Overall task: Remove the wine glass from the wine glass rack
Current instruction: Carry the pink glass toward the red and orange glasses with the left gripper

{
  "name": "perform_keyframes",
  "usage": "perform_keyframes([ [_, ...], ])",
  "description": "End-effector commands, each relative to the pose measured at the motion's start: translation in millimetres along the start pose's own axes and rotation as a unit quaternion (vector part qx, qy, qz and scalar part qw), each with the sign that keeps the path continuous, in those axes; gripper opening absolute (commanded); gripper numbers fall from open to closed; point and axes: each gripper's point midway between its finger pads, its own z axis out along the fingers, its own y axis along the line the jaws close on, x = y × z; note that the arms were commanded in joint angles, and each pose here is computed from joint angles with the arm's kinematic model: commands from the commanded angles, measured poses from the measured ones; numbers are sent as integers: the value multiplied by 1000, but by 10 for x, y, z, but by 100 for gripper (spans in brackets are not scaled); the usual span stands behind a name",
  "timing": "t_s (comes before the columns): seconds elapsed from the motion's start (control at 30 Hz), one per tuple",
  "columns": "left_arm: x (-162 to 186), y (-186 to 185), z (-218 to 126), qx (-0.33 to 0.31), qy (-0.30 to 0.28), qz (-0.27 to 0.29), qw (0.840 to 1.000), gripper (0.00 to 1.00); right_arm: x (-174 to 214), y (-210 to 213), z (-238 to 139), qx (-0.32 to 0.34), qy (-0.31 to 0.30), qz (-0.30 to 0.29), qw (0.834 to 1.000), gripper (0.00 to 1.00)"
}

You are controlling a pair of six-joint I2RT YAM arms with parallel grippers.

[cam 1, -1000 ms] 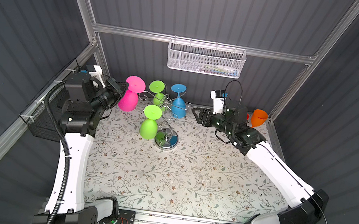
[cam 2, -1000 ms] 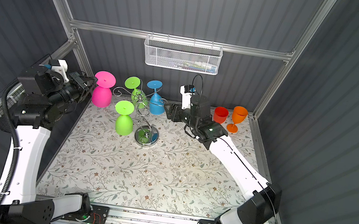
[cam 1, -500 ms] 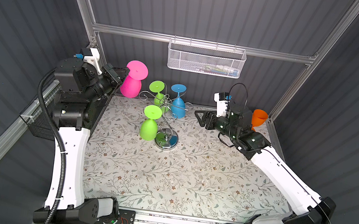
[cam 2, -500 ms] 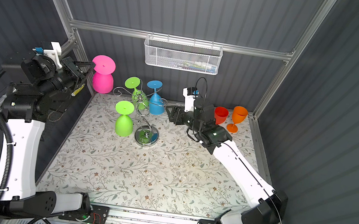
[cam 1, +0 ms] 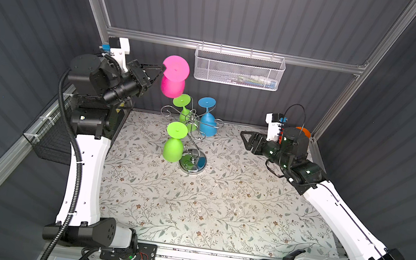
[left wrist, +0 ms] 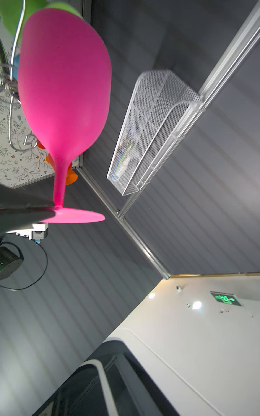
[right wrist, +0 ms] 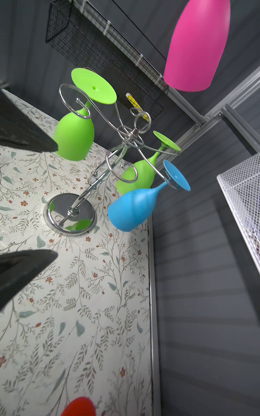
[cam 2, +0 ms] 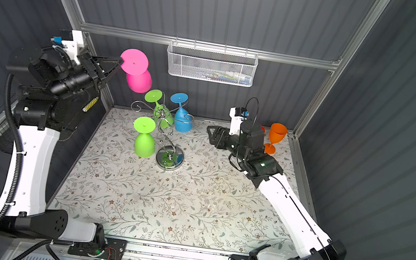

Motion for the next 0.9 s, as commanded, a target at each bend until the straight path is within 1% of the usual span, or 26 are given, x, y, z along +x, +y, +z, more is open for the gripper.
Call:
perform_keyframes([
  [0.0, 108, -328, 133, 60, 23, 37, 997, 0, -7, -125, -140, 17, -5, 28, 999, 69],
  [0.13, 268, -453, 290, 93, 45, 42, 994, 0, 24, -349, -259, 46, -6, 56, 997, 69],
  [0.3, 637, -554, 502, 125, 85, 49, 987, 0, 82, -623, -432, 79, -11, 96, 992, 69],
  [0.43, 965, -621, 626, 149, 116, 56, 980, 0, 88, -787, -661, 94, -25, 135, 986, 70],
  [0.53, 1249, -688, 690, 161, 141, 72, 974, 0, 133, -910, -786, 102, -33, 167, 980, 69],
  [0.7, 1719, -693, 740, 167, 169, 107, 966, 0, 185, -1072, -924, 111, -37, 211, 970, 70],
  [0.87, 2375, -700, 797, 165, 208, 161, 950, 0, 250, -1197, -1056, 130, -31, 252, 958, 69],
])
